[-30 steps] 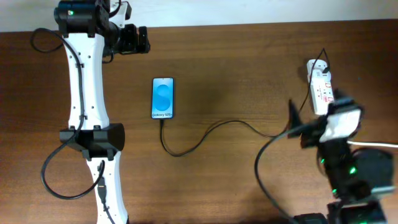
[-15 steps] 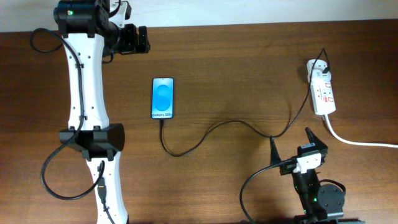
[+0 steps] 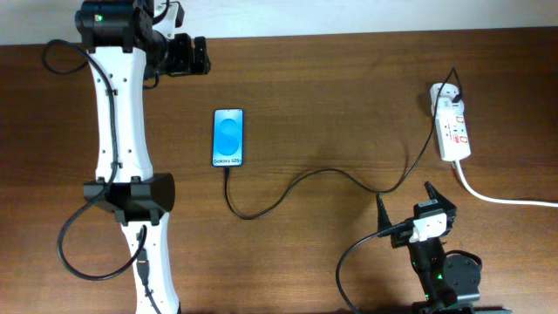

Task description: Plug charger to phone and switch on socket

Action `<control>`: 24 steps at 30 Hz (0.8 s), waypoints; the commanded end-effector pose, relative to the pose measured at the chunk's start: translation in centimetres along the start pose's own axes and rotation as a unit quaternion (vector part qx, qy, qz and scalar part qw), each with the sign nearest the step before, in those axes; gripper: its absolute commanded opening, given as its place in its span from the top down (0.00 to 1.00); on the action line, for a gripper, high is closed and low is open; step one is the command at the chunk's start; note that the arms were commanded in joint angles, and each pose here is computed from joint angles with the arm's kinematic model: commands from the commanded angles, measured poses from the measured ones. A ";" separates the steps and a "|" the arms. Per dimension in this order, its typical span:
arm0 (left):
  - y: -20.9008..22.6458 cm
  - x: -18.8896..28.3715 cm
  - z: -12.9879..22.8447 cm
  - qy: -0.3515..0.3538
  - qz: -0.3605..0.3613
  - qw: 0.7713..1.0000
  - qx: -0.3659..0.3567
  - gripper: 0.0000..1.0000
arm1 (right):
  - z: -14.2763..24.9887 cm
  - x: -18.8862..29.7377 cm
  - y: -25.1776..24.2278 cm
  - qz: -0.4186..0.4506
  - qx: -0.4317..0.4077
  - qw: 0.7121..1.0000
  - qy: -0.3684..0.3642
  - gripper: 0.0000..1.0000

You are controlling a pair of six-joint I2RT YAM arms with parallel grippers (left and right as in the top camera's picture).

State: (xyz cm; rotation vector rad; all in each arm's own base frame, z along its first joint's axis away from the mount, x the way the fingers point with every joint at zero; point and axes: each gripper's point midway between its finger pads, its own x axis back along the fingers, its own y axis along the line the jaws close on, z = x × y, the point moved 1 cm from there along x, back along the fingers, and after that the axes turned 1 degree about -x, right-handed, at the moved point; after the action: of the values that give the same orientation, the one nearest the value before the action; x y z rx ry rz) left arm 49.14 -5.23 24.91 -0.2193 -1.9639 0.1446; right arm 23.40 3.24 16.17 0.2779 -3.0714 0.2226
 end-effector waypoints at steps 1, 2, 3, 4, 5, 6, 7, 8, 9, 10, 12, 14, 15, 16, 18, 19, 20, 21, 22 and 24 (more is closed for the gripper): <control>-0.3 1.8 -0.3 -0.021 0.001 1.000 -0.002 0.01 | 0.2 0.0 0.0 -0.001 0.000 1.000 0.001 0.02; -0.1 1.8 -0.3 -0.021 -0.003 1.000 -0.002 0.01 | 0.2 0.0 0.0 -0.001 0.000 1.000 0.001 0.02; 0.0 1.8 -0.3 -0.021 -0.006 1.000 -0.001 0.01 | 0.2 0.0 0.0 -0.001 0.000 1.000 0.001 0.02; 0.3 1.8 -0.4 -0.022 -0.013 1.000 -0.001 0.01 | 0.2 0.0 0.0 -0.001 0.000 1.000 0.001 0.02; 0.5 1.8 -0.4 -0.022 -0.020 1.000 -0.001 0.01 | 0.2 0.0 0.0 -0.001 0.000 1.000 0.001 0.02; 0.4 2.5 -0.8 -0.036 -0.021 0.999 -0.002 0.01 | 0.2 0.0 0.0 -0.001 0.000 1.000 0.001 0.02; 0.1 3.4 -0.8 -0.045 -0.012 0.999 -0.004 0.00 | 0.2 0.0 0.0 -0.001 0.000 1.000 0.001 0.02; -0.2 4.6 -0.9 -0.056 -0.005 0.998 -0.004 0.01 | 0.2 0.0 0.0 -0.001 0.000 1.000 0.001 0.02; -0.1 6.6 -0.9 -0.075 -0.002 0.997 -0.002 0.01 | 0.2 0.0 0.0 -0.001 0.000 1.000 0.001 0.01; 0.0 7.7 -0.9 -0.090 -0.002 0.996 -0.003 0.01 | 0.2 0.0 0.0 -0.001 0.000 1.000 0.001 0.02; 0.2 9.5 -0.9 -0.126 -0.005 0.992 -0.007 0.01 | 0.2 0.0 0.0 -0.001 0.000 1.000 0.001 0.02; -0.1 10.6 0.0 -0.157 -0.006 0.987 -0.025 0.01 | 0.2 0.0 0.0 -0.001 0.000 1.000 0.001 0.02; -0.3 11.2 1.2 -0.182 -0.006 0.983 -0.031 0.01 | 0.2 0.0 0.0 -0.001 0.000 1.000 0.001 0.01; -0.3 11.4 1.7 -0.194 -0.008 0.980 -0.043 0.01 | 0.2 0.0 0.0 -0.001 0.000 1.000 0.001 0.02; -0.5 12.0 3.7 -0.248 -0.015 0.965 -0.083 0.01 | 0.2 0.0 0.0 -0.001 0.000 1.000 0.001 0.02; -0.5 12.2 4.5 -0.268 -0.018 0.959 -0.088 0.01 | 0.2 0.0 0.0 -0.001 0.000 1.000 0.001 0.02; -0.4 12.2 5.8 -0.296 -0.022 0.950 -0.093 0.01 | 0.2 0.0 0.0 -0.001 0.000 1.000 0.001 0.02; -0.3 12.1 7.3 -0.325 -0.028 0.940 -0.098 0.01 | 0.2 0.0 0.0 -0.001 0.000 1.000 0.001 0.02; 0.0 11.8 8.4 -0.345 -0.035 0.933 -0.099 0.01 | 0.2 0.0 0.0 -0.001 0.000 1.000 0.001 0.02; 0.5 11.8 10.4 -0.393 -0.051 0.912 -0.104 0.01 | 0.2 0.0 0.0 -0.001 0.000 1.000 0.001 0.02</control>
State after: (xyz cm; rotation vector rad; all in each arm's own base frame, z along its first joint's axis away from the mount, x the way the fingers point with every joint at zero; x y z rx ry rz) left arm 38.07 -2.81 32.91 -0.2649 -2.7066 -0.0022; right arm 23.39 3.25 16.18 0.2785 -3.0717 0.2238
